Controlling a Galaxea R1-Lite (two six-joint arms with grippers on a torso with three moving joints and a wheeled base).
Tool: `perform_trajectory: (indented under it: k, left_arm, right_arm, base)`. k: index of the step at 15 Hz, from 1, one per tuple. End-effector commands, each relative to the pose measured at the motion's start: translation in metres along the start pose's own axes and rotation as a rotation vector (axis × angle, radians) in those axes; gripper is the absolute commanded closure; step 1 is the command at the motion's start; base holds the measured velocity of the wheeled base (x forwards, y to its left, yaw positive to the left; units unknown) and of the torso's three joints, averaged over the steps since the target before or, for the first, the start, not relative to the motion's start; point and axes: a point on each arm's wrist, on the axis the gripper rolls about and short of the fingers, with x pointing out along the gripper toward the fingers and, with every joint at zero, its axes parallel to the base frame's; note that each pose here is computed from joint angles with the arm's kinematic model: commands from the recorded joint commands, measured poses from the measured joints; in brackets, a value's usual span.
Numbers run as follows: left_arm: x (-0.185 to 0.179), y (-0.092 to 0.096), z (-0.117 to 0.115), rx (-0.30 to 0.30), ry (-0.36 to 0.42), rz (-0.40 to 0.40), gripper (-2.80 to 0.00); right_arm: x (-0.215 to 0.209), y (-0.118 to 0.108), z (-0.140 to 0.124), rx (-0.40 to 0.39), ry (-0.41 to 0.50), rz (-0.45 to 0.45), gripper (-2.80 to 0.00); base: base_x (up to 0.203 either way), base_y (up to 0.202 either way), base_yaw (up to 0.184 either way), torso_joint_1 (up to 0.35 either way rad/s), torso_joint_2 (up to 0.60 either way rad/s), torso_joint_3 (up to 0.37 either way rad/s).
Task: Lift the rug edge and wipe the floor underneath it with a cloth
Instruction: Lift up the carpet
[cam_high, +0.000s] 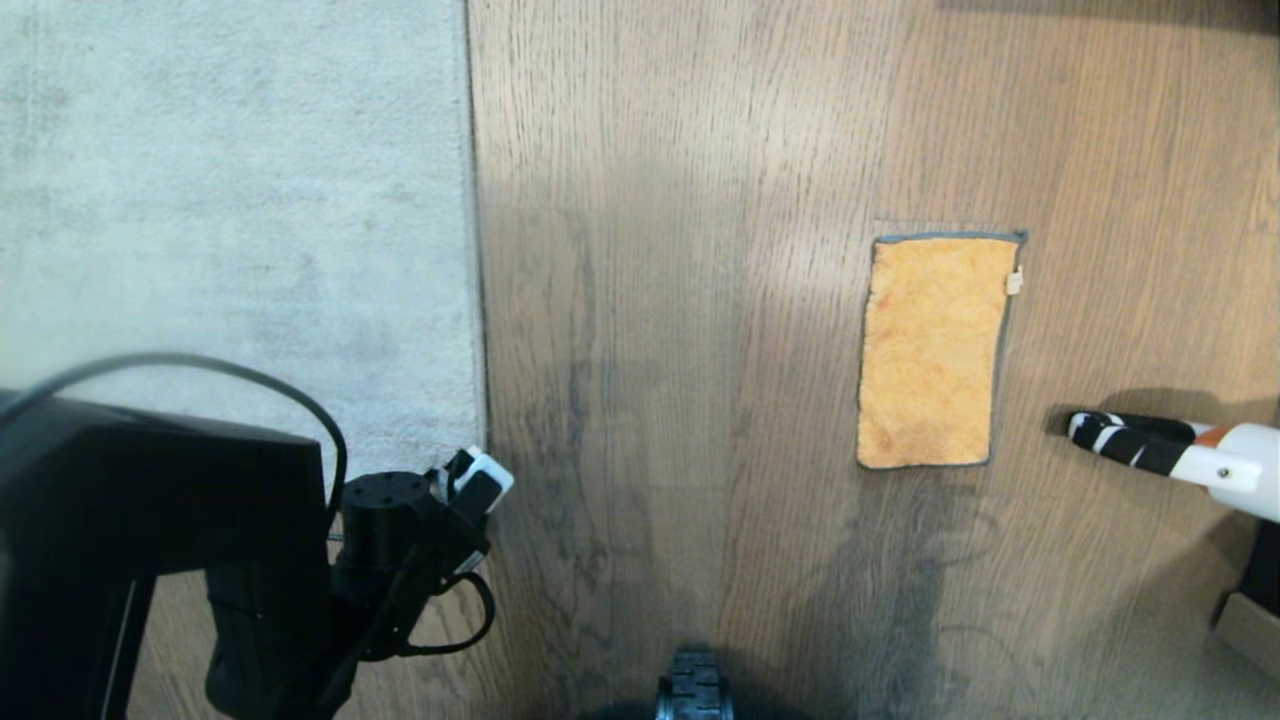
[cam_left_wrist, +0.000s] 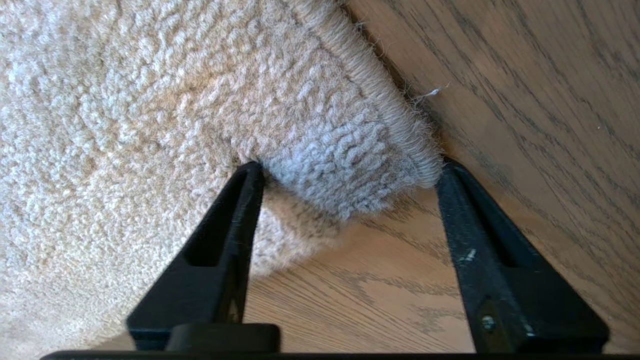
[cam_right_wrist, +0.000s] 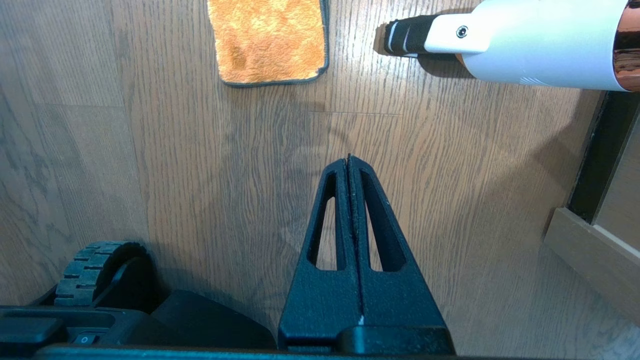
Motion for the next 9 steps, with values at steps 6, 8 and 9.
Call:
perform_trajectory:
  k: [6, 8, 9]
  left_arm:
    - [-0.0001, 0.0042, 0.0040, -0.018, -0.033, 0.034, 0.00]
    - [-0.0010, 0.0065, 0.0035, -0.021, -0.031, 0.039, 0.00]
    - [-0.0016, 0.0086, 0.0033, -0.023, -0.030, 0.043, 0.00]
  right_arm:
    - [0.0001, 0.0000, 0.0001, 0.001, 0.001, 0.000, 0.00]
    - [0.0001, 0.0000, 0.0001, 0.001, 0.000, 0.000, 0.00]
    - [0.0001, 0.0000, 0.0000, 0.001, 0.002, 0.000, 0.00]
  base:
    - [0.000, 0.000, 0.000, 0.000, 0.00, 0.000]
    - [0.000, 0.000, 0.000, 0.000, 0.00, 0.000]
    - [0.000, 0.000, 0.000, 0.000, 0.00, 0.000]
